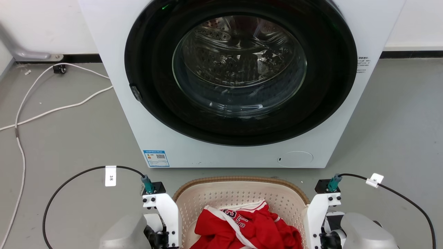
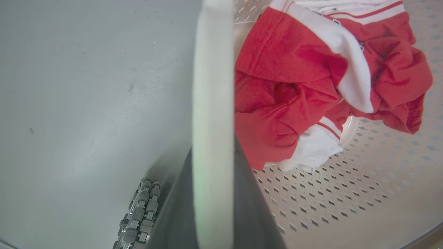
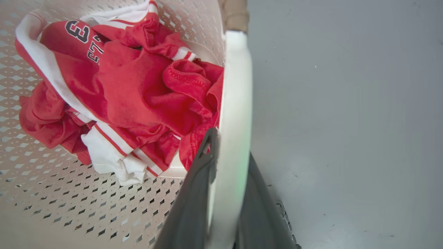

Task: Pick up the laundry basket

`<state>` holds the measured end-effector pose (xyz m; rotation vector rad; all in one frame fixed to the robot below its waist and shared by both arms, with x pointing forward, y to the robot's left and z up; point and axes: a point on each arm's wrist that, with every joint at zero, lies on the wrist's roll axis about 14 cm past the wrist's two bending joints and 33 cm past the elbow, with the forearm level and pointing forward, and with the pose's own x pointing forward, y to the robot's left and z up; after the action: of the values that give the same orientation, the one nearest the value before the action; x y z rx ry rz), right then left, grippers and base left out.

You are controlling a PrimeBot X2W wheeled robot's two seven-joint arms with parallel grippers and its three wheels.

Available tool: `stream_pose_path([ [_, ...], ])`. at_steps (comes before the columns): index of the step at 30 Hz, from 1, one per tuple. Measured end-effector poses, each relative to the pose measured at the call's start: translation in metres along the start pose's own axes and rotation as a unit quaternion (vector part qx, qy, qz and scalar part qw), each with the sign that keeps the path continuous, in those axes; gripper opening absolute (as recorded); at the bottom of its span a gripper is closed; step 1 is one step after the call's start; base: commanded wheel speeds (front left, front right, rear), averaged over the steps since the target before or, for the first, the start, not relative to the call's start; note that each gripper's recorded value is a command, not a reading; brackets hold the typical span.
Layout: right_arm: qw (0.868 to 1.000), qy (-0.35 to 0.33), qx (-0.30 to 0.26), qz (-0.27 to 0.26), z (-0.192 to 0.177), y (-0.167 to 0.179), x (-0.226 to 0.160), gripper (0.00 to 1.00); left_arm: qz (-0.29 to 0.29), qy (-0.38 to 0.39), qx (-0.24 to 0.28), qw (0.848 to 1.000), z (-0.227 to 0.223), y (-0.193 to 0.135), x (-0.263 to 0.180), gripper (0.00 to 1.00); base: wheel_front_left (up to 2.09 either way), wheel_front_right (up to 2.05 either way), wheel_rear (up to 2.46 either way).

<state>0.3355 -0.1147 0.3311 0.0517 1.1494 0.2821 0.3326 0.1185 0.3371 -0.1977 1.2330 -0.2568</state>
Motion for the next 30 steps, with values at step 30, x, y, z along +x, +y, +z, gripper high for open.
stream_pose_path([
  [30,1.000,0.001,-0.001,-0.002,0.0041,-0.0012,-0.0014,0.00,-0.001,0.002,-0.004,1.000,-0.0015,-0.0005,0.0016,0.00,0.00,0.00,0.00],
])
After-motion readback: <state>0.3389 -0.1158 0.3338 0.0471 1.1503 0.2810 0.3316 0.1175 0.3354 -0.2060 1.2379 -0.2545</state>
